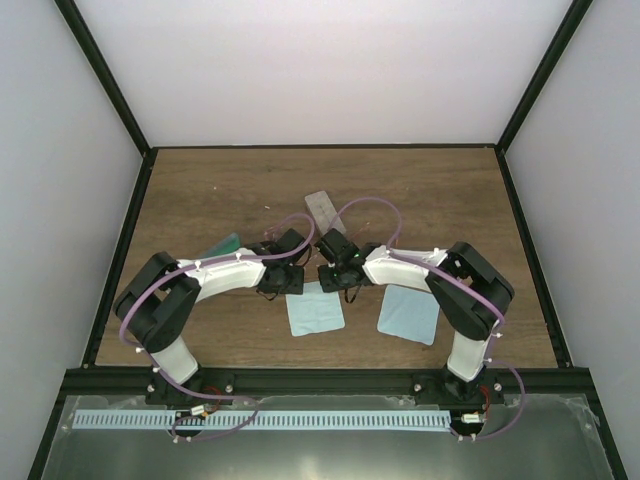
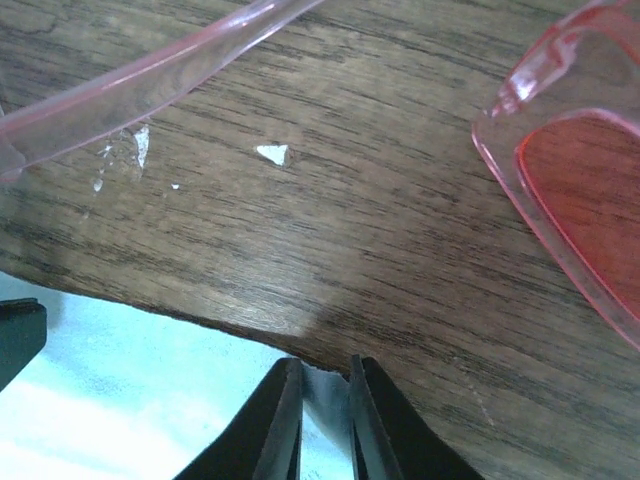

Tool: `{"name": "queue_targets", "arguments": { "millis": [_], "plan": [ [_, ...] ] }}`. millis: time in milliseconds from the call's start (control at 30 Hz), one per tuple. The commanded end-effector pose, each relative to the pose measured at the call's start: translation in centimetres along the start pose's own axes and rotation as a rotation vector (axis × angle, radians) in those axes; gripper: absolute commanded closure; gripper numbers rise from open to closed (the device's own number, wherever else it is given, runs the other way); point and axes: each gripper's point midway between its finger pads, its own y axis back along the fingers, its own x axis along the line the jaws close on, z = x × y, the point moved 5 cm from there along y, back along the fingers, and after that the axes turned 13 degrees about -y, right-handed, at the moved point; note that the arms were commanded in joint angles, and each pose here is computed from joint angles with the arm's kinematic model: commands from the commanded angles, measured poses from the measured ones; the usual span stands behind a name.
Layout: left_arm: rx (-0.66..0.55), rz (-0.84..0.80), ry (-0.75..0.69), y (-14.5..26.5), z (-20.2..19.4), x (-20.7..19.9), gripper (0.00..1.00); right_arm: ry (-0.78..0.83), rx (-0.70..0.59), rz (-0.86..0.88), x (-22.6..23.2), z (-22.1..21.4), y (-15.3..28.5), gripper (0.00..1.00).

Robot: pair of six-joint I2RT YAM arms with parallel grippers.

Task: Organize the sunglasses
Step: Adjust the glasses cleaning cloth at the center of the board.

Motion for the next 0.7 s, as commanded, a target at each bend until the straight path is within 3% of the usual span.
{"name": "queue_targets", "arguments": {
  "millis": [0, 200, 400, 567, 667],
  "plan": [
    [0.024, -0.003, -0.001, -0.67, -0.43, 0.21, 0.46, -0.002, 0.029, -0.042, -0.37, -0.79, -0.09, 0.88],
    [0.018, -0.008, 0.005, -0.59, -0.47, 0.19, 0.46, -0.001, 0.016, -0.046, -0.22, -0.38, 0.01, 0.99],
    [0.016, -0.012, 0.014, -0.68, -0.40, 0.15, 0.51, 0.003, 0.008, -0.036, 0.12, -0.08, 0.19, 0.99],
    [0.013, -0.016, 0.007, -0.68, -0.14, 0.00, 0.69, 0.006, 0.009, -0.027, 0.18, -0.14, 0.19, 0.99],
    [0.018, -0.018, 0.007, -0.77, -0.21, -0.01, 0.74, 0.006, 0.011, -0.022, 0.22, -0.19, 0.19, 0.99]
  ]
}}
